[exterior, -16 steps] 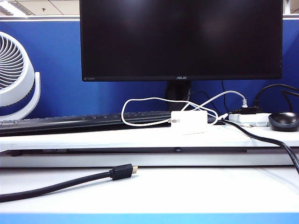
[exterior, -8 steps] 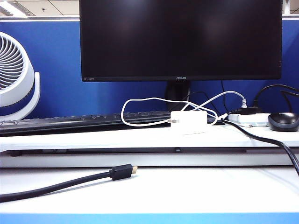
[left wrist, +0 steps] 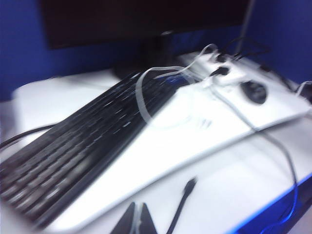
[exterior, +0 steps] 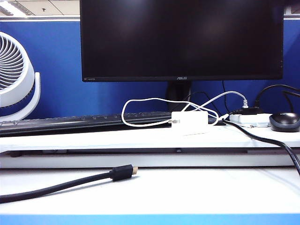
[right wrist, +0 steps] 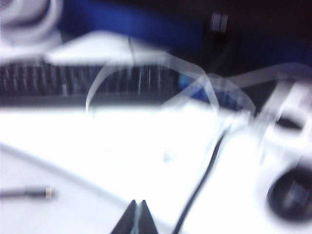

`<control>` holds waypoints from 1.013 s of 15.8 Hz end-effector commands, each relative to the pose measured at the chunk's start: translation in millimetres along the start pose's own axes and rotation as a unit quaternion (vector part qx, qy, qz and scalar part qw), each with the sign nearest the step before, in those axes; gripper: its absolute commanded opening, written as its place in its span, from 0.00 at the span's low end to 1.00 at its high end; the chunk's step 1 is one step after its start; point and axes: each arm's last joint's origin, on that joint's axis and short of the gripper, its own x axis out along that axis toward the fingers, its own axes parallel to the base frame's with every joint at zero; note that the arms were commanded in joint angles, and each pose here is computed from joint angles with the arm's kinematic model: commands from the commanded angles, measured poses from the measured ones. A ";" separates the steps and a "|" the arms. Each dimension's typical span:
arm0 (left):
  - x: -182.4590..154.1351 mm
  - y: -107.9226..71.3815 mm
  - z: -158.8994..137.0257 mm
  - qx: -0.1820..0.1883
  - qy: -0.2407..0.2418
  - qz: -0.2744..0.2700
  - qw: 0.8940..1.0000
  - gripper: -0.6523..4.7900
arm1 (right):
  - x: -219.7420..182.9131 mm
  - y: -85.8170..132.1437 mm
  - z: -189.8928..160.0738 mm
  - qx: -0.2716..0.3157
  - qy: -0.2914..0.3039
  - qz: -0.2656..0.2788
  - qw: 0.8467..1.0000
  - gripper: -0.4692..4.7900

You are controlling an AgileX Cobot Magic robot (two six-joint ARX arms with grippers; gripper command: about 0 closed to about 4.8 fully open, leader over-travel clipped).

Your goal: Pick up the Type-C charging cable and the charging base, insert one end of the Type-C charger into the corresponding slot on the base, and finally place the plugged-in charger back on the table.

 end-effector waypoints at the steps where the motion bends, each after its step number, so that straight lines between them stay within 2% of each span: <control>1: 38.0 -5.4 -14.9 -0.004 -0.022 -0.013 1.000 0.15 | 5.2 -0.7 -26.9 0.032 0.001 -0.017 0.999 0.09; 5: 81.1 -9.5 -57.3 -0.004 -0.003 -0.018 1.000 0.15 | 17.2 -0.2 -82.6 0.052 0.070 -0.025 0.996 0.09; 8: 96.6 -10.6 -77.0 -0.004 -0.005 -0.018 1.000 0.15 | 20.1 0.1 -103.1 0.049 0.104 -0.026 0.993 0.09; 9: 103.5 -11.0 -88.6 -0.004 0.001 -0.018 1.000 0.15 | 19.4 0.2 -112.0 0.046 0.136 -0.027 0.989 0.09; 11: 109.8 -11.2 -100.0 -0.012 0.004 -0.018 1.000 0.11 | 17.7 0.2 -117.7 0.042 0.165 -0.026 0.985 0.09; 14: 121.9 -11.9 -120.4 -0.018 -0.020 -0.020 0.999 0.11 | 17.6 0.2 -117.6 0.041 0.165 -0.026 0.985 0.09; 15: 128.2 -12.1 -139.1 -0.014 -0.008 -0.027 0.999 0.11 | 17.6 0.2 -117.6 0.041 0.165 -0.026 0.985 0.09; 16: 128.8 -11.9 -143.7 -0.015 -0.018 -0.028 0.999 0.11 | 17.6 0.2 -117.6 0.041 0.165 -0.026 0.985 0.09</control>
